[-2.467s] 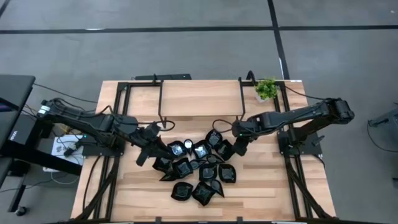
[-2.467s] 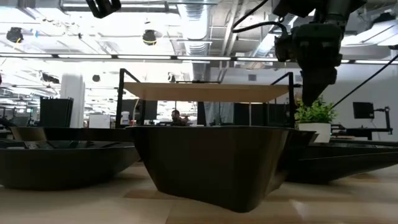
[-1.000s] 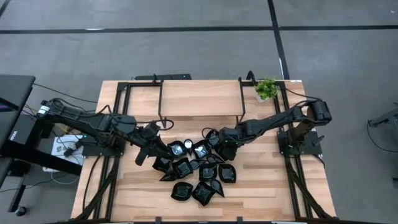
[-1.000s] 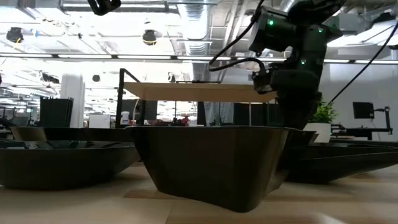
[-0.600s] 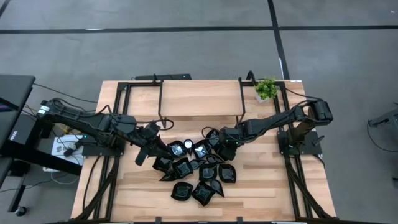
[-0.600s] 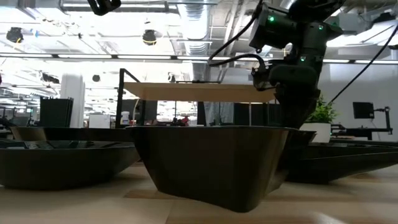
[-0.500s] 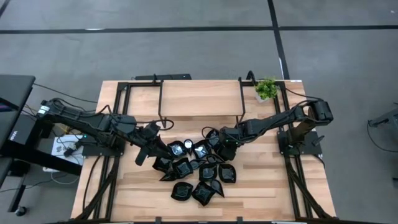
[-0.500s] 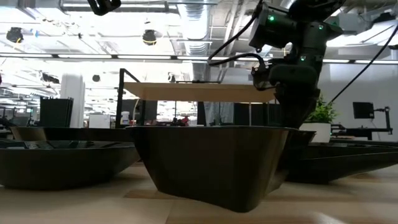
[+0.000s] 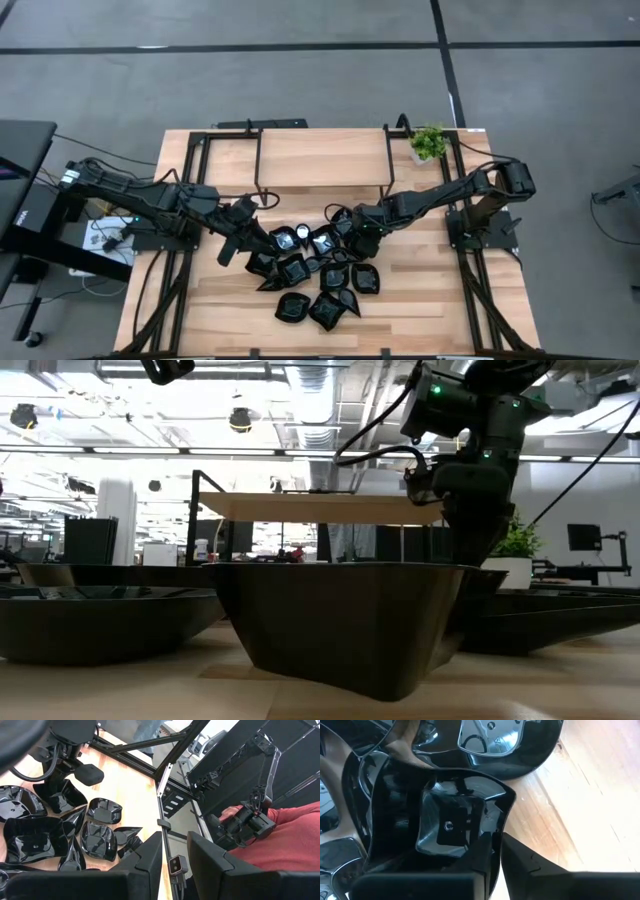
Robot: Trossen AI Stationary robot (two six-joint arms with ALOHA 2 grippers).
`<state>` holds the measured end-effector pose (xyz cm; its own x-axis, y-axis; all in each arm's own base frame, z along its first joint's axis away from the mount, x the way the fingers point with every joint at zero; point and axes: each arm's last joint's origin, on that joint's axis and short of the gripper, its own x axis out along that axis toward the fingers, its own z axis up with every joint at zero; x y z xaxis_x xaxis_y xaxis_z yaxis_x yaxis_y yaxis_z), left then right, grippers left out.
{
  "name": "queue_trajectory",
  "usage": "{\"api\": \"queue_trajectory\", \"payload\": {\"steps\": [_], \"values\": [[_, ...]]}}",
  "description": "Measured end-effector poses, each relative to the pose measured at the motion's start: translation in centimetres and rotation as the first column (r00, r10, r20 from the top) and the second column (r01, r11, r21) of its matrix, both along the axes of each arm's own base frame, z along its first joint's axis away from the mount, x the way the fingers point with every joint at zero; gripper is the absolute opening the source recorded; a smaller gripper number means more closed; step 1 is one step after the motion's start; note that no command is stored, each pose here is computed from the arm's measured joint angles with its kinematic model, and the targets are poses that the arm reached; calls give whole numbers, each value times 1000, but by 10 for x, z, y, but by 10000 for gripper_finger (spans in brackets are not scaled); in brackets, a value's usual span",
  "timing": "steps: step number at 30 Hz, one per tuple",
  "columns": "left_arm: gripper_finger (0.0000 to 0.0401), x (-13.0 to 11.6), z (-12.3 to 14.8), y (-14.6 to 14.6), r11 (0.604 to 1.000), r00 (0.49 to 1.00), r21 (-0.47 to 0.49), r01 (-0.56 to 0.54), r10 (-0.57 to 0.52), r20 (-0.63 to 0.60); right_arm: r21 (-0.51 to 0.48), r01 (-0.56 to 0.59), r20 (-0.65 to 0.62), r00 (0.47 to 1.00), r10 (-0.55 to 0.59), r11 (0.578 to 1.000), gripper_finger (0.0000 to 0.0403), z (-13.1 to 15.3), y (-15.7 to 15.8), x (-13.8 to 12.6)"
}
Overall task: Pick & Place Mini shaped plates
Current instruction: Put the black distorted square plate on the shelf
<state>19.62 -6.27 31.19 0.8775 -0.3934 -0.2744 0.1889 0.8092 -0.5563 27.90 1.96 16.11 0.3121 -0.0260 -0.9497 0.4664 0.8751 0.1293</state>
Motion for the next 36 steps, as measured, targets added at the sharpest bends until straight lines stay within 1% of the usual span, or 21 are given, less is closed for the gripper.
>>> {"api": "queue_trajectory", "payload": {"steps": [8,16,36], "values": [[92,0,0,0,1000,1000,0,0,0,0,5,-1,1,1000,1,1000,8,0,0,0],[92,0,0,0,1000,1000,0,0,0,0,26,-8,-3,1000,8,1000,8,1,1,0],[92,0,0,0,1000,1000,0,0,0,0,19,-18,-51,999,19,1000,6,32,1,9]]}}
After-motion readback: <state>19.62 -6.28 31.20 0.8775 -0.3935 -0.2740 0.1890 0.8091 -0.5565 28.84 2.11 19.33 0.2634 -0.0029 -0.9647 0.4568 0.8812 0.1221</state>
